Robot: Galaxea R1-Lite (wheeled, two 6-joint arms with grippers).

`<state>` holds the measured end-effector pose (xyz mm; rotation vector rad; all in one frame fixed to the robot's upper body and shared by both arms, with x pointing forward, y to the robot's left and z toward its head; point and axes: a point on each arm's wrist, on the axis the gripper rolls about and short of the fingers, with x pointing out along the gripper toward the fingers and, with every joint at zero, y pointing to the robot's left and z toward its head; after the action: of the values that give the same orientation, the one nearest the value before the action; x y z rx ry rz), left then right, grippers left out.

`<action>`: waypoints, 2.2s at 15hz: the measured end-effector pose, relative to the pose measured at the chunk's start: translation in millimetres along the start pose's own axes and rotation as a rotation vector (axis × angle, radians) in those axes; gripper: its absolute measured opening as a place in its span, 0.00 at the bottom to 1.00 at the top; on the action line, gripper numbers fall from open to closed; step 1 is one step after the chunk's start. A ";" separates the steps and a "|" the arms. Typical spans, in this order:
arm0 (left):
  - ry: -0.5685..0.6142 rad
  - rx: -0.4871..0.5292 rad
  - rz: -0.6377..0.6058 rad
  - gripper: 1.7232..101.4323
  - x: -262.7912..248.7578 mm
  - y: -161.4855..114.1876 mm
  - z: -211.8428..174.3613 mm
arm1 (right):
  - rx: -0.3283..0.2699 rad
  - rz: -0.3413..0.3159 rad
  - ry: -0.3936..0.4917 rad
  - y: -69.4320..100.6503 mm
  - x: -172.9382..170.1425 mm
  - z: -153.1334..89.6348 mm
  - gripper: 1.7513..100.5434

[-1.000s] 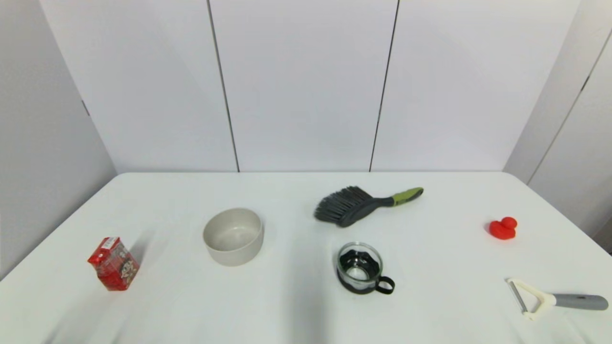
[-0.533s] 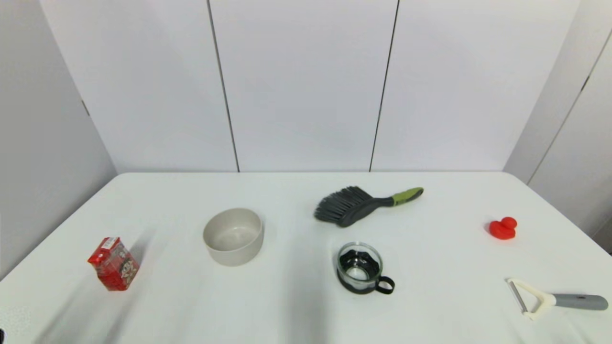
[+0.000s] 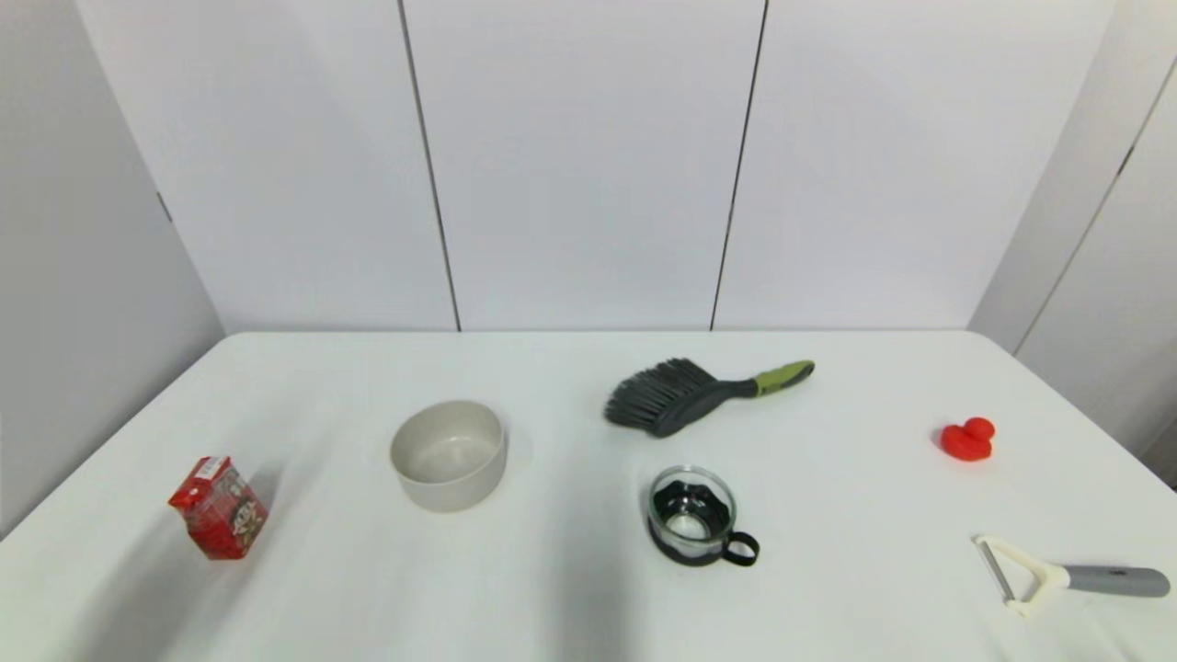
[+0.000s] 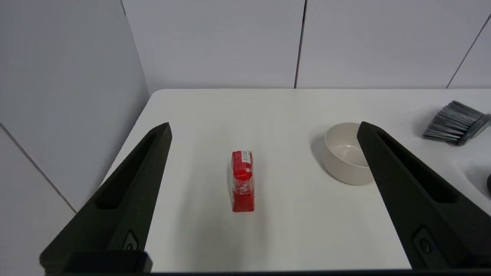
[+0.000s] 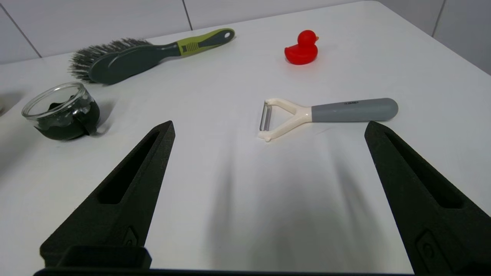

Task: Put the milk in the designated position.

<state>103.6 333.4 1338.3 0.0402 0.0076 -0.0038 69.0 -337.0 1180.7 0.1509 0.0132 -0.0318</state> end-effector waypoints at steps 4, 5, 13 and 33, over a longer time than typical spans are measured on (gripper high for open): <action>0.092 0.036 -0.008 0.96 27.0 0.2 6.1 | 0.000 0.000 0.000 0.0 0.0 0.0 0.97; 0.118 0.036 -0.010 0.96 33.6 0.2 5.1 | 0.000 0.000 0.000 0.0 0.0 0.0 0.97; 0.323 0.042 -0.112 0.96 89.2 -2.9 -22.3 | 0.000 0.000 0.000 0.0 0.0 0.0 0.97; 0.400 0.009 -0.020 0.96 124.8 6.5 -107.2 | 0.000 0.000 0.000 0.0 0.0 0.0 0.97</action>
<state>227.6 343.8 1230.4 0.0497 0.4076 -0.0162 69.0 -337.0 1180.7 0.1509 0.0132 -0.0318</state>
